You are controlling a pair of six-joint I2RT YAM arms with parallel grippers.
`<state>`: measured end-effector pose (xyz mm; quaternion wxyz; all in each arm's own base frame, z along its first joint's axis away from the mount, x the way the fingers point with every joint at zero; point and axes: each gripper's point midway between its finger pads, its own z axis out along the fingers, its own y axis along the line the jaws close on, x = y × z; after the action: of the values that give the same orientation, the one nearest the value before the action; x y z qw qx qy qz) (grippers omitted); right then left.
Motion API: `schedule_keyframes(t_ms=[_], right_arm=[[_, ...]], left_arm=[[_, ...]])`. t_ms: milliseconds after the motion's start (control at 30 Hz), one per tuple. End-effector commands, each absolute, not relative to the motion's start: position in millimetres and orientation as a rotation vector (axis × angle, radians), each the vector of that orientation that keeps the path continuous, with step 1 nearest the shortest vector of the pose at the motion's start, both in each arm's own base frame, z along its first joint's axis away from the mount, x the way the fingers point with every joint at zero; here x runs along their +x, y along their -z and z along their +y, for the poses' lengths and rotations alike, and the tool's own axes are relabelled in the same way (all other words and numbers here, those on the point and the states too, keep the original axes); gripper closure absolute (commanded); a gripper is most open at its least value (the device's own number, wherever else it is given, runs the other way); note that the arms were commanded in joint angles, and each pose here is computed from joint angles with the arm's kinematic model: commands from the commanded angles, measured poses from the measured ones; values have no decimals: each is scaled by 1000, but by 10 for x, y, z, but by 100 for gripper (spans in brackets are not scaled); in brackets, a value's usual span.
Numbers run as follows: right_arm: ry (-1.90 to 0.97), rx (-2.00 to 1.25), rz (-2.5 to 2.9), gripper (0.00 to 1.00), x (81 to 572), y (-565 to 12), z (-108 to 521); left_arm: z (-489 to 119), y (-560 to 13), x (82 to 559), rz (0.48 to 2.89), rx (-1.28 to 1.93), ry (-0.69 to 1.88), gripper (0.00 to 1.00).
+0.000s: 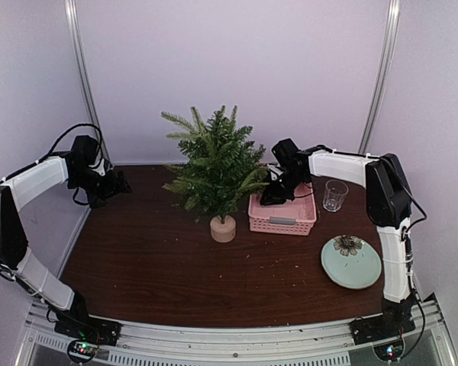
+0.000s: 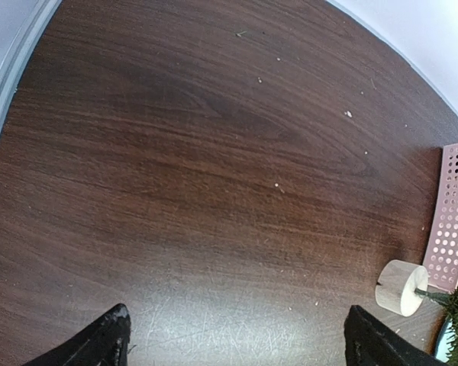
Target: Decorate the small christmas tree
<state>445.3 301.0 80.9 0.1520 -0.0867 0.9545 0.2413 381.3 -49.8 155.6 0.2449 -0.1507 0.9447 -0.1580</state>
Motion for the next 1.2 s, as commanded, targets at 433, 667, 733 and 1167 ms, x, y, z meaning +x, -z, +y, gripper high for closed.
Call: schedule_keyframes(t_ms=[433,667,733,1167], right_arm=[[-693,-189,2571,71,4701,-1545,2639],[-666,-207,2683,44,4744,-1157,2633],[-700,-209,2693,42,4736,-1082,2693],[-814,-214,2738,81,4683,-765,2899]], left_arm=[[-492,-1679,3911,2539,-396,451,3],[-515,-1690,3920,2540,-376,466,2],[-530,-1693,3927,2541,-370,476,2],[-586,-1679,3913,2546,-342,513,2]])
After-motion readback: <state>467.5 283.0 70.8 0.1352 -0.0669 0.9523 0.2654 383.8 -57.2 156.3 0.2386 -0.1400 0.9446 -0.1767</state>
